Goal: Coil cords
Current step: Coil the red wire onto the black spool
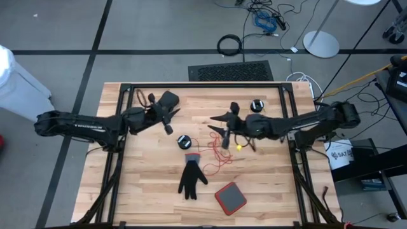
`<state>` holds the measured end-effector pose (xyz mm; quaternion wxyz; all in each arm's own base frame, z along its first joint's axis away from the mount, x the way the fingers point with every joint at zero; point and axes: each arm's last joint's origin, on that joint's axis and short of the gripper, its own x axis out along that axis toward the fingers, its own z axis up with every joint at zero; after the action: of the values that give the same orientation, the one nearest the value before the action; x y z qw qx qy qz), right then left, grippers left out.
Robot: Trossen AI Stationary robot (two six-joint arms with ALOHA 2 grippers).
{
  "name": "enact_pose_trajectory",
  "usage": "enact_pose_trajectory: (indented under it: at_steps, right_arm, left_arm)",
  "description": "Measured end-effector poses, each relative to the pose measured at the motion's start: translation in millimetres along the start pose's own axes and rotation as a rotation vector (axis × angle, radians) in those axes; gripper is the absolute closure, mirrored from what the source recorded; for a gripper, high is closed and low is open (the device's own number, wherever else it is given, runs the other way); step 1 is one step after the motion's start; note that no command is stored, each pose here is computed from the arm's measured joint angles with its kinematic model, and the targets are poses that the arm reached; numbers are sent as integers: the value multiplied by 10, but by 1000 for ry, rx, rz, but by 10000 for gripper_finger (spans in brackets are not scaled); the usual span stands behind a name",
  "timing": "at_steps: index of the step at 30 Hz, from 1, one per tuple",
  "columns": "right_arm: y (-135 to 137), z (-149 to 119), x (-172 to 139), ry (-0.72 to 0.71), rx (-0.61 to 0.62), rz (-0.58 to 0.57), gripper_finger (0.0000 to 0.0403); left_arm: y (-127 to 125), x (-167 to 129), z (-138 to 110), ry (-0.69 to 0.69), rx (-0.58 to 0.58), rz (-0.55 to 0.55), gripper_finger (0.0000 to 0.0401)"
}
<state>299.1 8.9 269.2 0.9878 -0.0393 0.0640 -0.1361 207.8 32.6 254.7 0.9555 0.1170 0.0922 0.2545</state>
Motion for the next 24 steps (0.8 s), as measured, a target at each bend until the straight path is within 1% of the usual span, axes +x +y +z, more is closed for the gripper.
enact_pose_trajectory:
  at_steps: [3, 8, 13, 15, 17, 19, 24]
  right_arm:
    - [10, -135, 102, 51, -15, -7, 257]
    - [66, -351, 231, 129, -42, -3, 257]
    - [108, -536, 320, 195, -65, 1, 257]
    - [119, -589, 344, 212, -71, 2, 257]
    - [130, -636, 367, 225, -75, 3, 257]
    - [139, -682, 386, 240, -80, 4, 257]
    - [156, -768, 422, 266, -89, 5, 257]
  left_arm:
    - [17, 12, -51, 43, 11, -12, 261]
    - [11, 10, -75, 67, 17, -21, 261]
    - [-24, -3, -159, 147, -21, -82, 261]
    - [-30, -9, -192, 180, -37, -90, 261]
    - [-38, -15, -220, 209, -74, -106, 261]
    - [-51, -20, -233, 224, -120, -145, 261]
    - [-103, -40, -263, 263, -204, -307, 261]
